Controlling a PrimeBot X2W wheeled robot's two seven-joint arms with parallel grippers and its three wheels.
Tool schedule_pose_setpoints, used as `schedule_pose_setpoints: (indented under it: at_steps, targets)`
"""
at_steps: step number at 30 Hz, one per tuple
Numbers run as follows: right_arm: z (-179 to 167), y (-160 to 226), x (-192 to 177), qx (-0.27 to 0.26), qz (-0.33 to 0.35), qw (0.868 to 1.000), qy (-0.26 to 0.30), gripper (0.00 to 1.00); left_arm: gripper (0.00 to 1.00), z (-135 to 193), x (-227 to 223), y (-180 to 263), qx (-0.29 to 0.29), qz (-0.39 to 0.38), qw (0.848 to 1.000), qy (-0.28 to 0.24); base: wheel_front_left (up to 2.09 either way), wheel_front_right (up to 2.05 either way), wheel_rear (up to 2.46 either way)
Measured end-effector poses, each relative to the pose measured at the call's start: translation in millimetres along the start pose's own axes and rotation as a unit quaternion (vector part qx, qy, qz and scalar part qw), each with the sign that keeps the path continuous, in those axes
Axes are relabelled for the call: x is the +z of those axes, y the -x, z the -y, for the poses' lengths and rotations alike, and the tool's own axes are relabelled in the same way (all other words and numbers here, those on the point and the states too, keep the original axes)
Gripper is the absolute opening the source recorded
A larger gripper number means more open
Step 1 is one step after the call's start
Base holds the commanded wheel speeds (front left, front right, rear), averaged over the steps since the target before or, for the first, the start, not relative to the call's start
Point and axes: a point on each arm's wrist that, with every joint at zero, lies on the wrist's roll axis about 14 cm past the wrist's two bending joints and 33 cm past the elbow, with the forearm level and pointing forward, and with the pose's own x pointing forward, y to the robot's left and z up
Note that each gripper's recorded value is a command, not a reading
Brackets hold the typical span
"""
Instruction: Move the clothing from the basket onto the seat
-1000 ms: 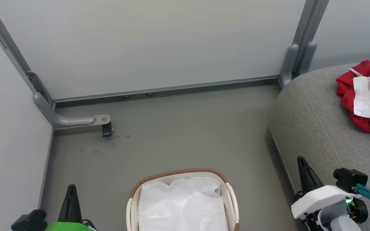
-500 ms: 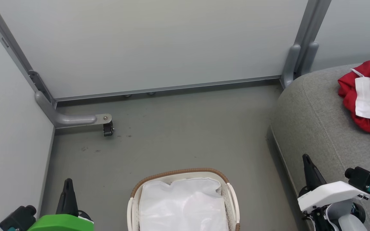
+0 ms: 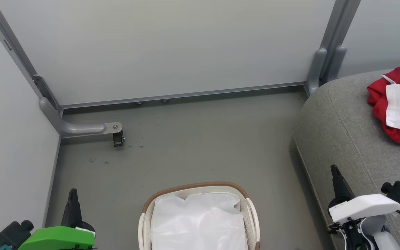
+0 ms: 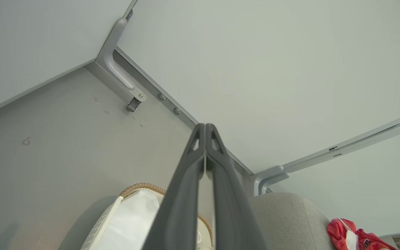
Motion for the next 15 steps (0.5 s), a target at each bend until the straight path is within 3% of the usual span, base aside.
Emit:
schedule_pose_setpoints:
  at_steps: [15]
  targets:
    - [-2.0, -2.2, 3.4, 0.001, -0.002, 0.996, -0.088, 0.0, 0.0, 4.5, 6.5, -5.0, -0.005, 0.001, 0.996, 0.084, 0.0, 0.0, 0.0]
